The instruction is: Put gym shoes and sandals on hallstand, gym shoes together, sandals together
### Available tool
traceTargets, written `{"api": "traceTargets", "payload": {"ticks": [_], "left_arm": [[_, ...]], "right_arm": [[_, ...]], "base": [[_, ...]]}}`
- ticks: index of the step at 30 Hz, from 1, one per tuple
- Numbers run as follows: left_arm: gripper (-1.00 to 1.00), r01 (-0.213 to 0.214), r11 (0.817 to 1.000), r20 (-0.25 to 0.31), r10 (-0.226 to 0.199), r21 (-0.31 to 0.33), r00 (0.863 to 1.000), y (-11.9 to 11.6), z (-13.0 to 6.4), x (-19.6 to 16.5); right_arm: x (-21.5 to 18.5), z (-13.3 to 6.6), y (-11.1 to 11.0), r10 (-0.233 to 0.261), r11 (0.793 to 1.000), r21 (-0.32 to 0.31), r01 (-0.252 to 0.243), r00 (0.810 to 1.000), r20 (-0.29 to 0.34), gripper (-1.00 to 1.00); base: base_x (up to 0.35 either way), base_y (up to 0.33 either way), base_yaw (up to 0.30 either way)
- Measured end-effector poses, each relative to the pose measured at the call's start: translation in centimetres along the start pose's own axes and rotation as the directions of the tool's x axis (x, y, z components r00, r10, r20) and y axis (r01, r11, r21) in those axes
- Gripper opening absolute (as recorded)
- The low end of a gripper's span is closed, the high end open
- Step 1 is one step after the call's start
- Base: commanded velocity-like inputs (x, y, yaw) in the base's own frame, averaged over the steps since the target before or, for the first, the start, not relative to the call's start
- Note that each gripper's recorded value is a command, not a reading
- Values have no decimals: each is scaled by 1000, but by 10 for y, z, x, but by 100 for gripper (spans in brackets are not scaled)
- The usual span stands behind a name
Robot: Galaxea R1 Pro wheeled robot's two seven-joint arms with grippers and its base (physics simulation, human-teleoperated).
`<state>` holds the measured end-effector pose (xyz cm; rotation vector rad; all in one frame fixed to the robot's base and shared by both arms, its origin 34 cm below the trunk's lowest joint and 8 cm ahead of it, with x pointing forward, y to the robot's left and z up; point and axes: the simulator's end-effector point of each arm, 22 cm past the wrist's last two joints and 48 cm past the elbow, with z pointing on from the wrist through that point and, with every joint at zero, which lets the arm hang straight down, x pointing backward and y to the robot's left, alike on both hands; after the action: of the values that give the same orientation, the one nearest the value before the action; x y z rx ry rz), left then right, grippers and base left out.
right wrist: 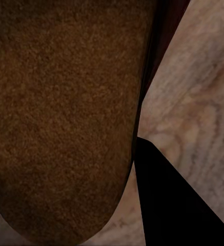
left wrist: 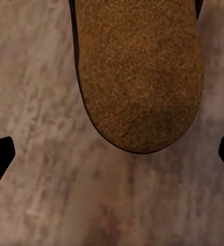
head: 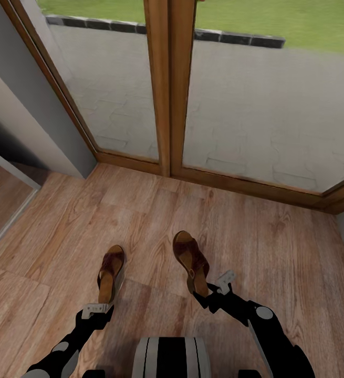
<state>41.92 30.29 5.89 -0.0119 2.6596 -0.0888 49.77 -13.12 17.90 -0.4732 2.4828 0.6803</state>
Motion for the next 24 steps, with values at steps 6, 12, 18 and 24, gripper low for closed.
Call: {"api": "traceTargets", "payload": {"ticks": [6,12,18,24], "left_arm": [[100,1,1000,-13,-1,0,1000,0,1,7],[100,1,1000,-14,-1,0,1000,0,1,8],[100,1,1000,-13,-1,0,1000,0,1,7],[100,1,1000,-13,-1,0,1000,0,1,7]], "right_arm": [[7,3,0,7,1000,-3,-7,1000,-11,-100],[7,3,0,8,1000,-3,-8,1000,-12,-100],[7,3,1,9,1000,-4,-9,1000,-13,-100],[8,3,0,9,1000,-4,-9,1000,-13,-100]], "base": [[0,0,0],[0,0,0],[98,0,0],[81,0,0]]}}
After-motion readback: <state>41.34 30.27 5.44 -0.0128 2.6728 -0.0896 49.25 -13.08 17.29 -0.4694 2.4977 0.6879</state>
